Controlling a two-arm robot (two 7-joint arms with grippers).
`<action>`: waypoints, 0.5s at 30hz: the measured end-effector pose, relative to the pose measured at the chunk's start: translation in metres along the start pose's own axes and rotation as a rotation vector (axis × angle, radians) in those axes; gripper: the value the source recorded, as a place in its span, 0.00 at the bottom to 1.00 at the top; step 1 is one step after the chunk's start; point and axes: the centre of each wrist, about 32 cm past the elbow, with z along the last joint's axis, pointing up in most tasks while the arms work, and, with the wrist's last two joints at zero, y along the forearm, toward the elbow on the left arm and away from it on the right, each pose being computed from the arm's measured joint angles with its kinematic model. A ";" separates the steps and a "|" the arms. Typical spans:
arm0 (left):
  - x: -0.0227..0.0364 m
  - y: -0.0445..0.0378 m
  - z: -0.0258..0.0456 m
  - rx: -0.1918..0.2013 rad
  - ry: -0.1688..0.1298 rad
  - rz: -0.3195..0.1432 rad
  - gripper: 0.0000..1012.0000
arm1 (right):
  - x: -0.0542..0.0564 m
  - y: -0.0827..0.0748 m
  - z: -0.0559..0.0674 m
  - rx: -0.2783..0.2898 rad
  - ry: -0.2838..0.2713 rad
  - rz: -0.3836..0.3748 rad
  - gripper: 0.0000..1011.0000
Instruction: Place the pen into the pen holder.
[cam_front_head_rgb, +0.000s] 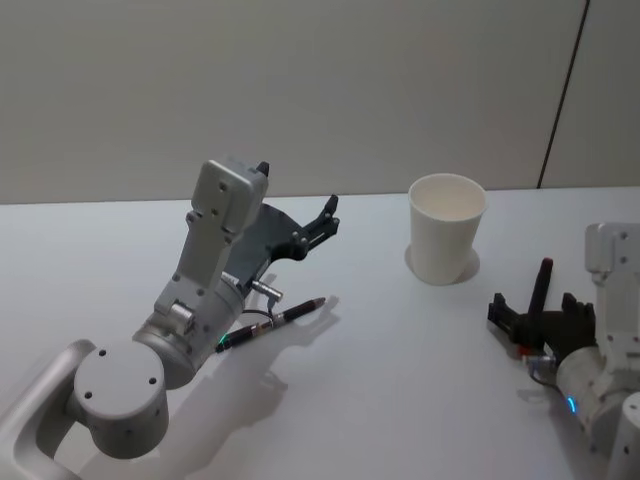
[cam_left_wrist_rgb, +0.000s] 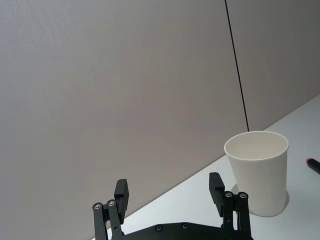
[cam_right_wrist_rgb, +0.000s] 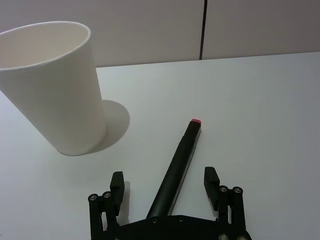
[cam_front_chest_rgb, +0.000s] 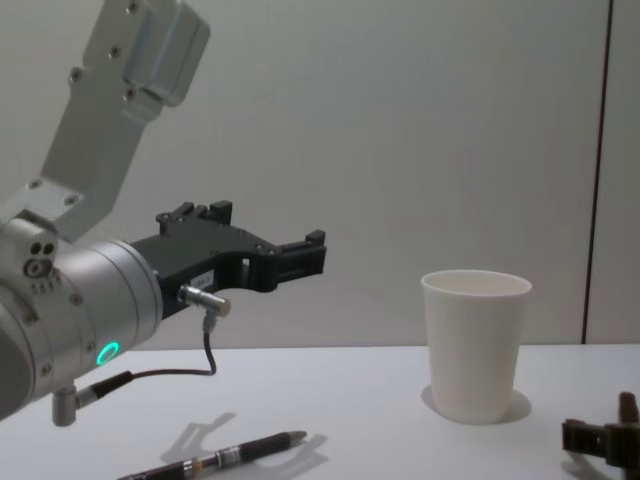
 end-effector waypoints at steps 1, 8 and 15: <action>0.0000 0.0000 0.0000 0.000 0.000 0.000 0.99 | -0.001 0.000 0.000 0.000 0.000 0.000 0.99; 0.0000 0.0000 0.0000 0.000 0.000 0.000 0.99 | -0.003 0.002 -0.001 0.003 0.003 -0.010 0.99; 0.0000 0.0000 0.0000 0.000 0.000 0.000 0.99 | -0.004 0.002 -0.001 0.009 0.004 -0.030 0.99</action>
